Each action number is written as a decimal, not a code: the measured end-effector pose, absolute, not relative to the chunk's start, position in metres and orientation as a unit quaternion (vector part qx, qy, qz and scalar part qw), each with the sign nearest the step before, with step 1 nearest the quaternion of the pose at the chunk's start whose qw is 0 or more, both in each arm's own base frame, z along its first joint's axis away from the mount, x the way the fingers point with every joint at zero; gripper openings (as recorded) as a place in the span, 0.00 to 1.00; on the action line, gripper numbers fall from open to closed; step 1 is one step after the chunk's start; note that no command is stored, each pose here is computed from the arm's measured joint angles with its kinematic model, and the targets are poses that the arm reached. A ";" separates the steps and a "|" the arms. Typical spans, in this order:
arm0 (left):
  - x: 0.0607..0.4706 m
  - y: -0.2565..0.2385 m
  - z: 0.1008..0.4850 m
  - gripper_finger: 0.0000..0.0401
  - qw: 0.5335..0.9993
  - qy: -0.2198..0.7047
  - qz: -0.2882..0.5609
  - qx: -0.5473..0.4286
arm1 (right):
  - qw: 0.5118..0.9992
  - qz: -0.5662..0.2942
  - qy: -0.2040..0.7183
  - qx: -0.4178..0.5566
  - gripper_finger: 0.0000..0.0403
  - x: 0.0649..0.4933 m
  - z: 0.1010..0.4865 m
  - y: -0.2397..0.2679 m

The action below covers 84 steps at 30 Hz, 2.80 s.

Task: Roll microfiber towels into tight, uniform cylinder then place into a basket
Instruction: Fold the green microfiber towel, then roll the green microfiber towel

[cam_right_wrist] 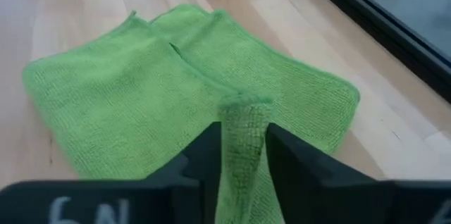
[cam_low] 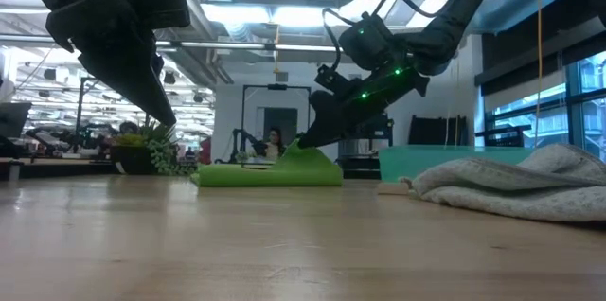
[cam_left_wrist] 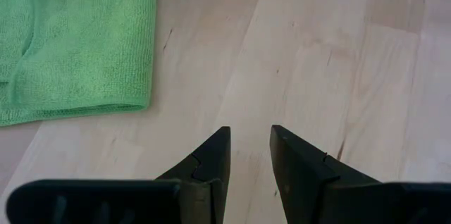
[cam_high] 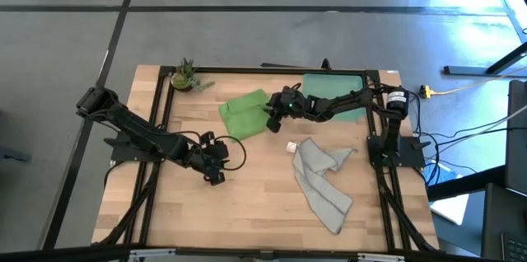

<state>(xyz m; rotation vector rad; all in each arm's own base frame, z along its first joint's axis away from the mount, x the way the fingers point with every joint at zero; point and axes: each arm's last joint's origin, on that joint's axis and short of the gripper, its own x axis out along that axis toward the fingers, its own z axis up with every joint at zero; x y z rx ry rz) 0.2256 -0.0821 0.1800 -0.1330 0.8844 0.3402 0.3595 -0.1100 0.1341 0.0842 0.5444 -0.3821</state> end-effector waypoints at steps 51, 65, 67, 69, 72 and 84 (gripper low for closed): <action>0.253 -0.062 0.156 0.24 0.883 0.432 0.179 -0.036 | 0.902 0.005 0.426 0.069 0.41 0.354 0.113 -0.005; 0.233 -0.118 0.156 0.24 0.892 0.449 0.044 -0.011 | 0.938 0.060 0.340 0.035 0.41 0.366 0.133 0.030; 0.232 -0.121 0.157 0.24 0.893 0.448 0.039 -0.010 | 0.942 0.077 0.327 -0.008 0.41 0.369 0.139 0.031; 0.231 -0.123 0.157 0.24 0.893 0.449 0.036 -0.014 | 0.941 0.086 0.326 -0.036 0.41 0.369 0.142 0.030; 0.230 -0.125 0.157 0.24 0.893 0.447 0.040 -0.022 | 0.942 0.095 0.317 -0.061 0.41 0.373 0.150 0.031; 0.230 -0.123 0.156 0.24 0.891 0.451 0.022 0.031 | 0.907 0.137 0.367 -0.155 0.41 0.369 0.140 0.031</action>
